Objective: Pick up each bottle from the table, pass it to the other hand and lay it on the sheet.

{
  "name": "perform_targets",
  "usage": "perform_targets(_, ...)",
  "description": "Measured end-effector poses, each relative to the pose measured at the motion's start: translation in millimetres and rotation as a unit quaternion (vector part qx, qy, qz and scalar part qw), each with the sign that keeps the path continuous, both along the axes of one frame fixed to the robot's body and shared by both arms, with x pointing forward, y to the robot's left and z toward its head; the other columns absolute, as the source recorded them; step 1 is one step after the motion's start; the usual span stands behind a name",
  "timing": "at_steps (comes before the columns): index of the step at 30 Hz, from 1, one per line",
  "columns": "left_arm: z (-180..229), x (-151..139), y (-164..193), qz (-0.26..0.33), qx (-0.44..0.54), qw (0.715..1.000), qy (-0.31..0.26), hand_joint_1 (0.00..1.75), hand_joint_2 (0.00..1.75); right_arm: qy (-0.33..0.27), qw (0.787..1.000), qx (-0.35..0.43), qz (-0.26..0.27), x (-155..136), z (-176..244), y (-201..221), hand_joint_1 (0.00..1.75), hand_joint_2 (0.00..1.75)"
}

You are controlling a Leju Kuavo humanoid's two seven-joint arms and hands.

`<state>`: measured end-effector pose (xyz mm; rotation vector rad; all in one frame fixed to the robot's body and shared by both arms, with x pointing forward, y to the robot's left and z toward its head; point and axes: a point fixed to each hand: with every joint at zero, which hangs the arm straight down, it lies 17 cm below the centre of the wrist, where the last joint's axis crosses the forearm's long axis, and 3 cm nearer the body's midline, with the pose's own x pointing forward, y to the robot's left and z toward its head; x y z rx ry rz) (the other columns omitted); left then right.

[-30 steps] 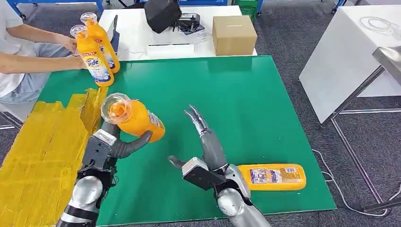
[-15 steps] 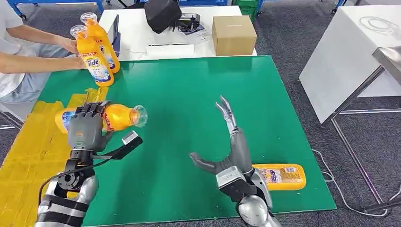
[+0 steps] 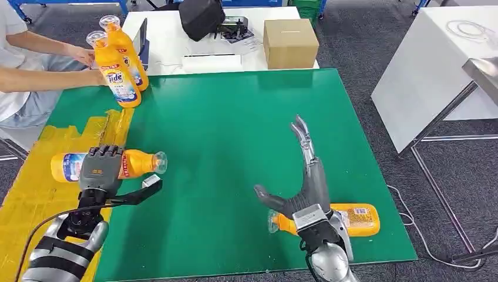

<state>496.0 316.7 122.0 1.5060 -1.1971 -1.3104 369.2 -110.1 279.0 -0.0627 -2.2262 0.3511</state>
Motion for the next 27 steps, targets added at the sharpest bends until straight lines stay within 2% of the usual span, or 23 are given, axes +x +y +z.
perform_targets(7,-34,-4,16,-0.001,0.025,0.998,0.066,1.75,1.75,0.006,1.000,-0.002,-0.010,4,-3,-8,0.00,1.75)
perform_targets(12,-45,-6,28,0.002,0.026,0.996,0.086,1.75,1.75,0.007,1.000,-0.002,-0.015,6,-3,-12,0.00,1.75)
perform_targets(17,-66,-16,42,0.004,0.015,0.991,0.130,1.75,1.75,0.010,1.000,-0.005,-0.020,8,-6,-15,0.00,1.75)
perform_targets(23,-75,-22,55,0.009,0.016,0.989,0.146,1.75,1.75,0.014,1.000,-0.007,-0.021,9,-9,-15,0.00,1.75)
perform_targets(24,-76,-22,57,0.012,0.017,0.989,0.149,0.56,1.75,0.014,1.000,-0.007,-0.021,9,-9,-15,0.00,1.75)
perform_targets(27,-79,-24,66,0.024,0.013,0.987,0.157,0.56,1.75,0.017,1.000,-0.009,-0.023,10,-12,-15,0.00,1.75)
